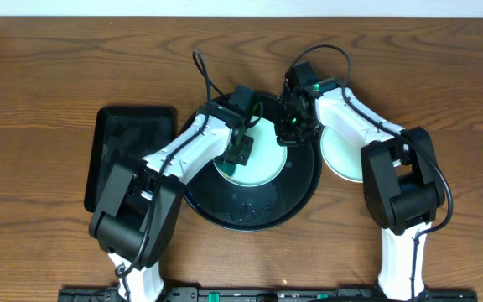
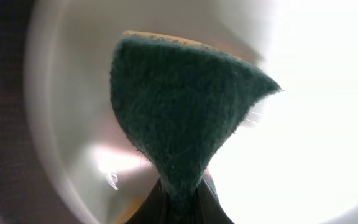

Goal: Clean dirty plates on tray and stack at the side
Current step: 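Scrub the mint-green plate with the sponge held in the left gripper, then lift the mint-green plate with the right gripper and stack it on the pile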

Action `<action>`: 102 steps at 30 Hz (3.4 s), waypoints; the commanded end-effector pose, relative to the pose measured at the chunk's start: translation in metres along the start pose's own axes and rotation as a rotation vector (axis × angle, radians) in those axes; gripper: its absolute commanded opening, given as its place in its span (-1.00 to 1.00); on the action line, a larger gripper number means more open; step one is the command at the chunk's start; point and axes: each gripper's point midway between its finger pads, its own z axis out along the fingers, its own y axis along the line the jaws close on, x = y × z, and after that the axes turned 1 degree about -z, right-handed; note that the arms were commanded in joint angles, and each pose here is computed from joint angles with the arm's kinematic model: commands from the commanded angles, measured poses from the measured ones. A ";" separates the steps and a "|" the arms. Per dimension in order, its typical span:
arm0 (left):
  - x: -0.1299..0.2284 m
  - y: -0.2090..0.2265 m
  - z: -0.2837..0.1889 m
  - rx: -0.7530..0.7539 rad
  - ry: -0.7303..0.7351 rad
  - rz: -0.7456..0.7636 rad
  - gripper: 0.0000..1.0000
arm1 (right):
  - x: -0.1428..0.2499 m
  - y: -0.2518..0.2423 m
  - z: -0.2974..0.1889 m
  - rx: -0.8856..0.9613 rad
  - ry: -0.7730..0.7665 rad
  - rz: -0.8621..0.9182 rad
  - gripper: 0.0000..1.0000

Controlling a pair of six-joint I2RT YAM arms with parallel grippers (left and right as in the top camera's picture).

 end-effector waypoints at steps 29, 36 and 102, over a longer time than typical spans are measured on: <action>-0.053 0.090 -0.089 -0.304 -0.201 -0.357 -0.85 | 0.018 -0.020 0.022 0.078 0.065 0.035 -0.97; -0.027 0.124 -0.147 -0.282 -0.159 -0.463 -0.85 | 0.019 -0.013 0.017 0.049 0.073 0.017 -0.98; 0.011 0.209 -0.152 -0.182 -0.090 -0.761 -0.85 | 0.026 0.106 -0.171 0.507 -0.631 -0.382 -0.98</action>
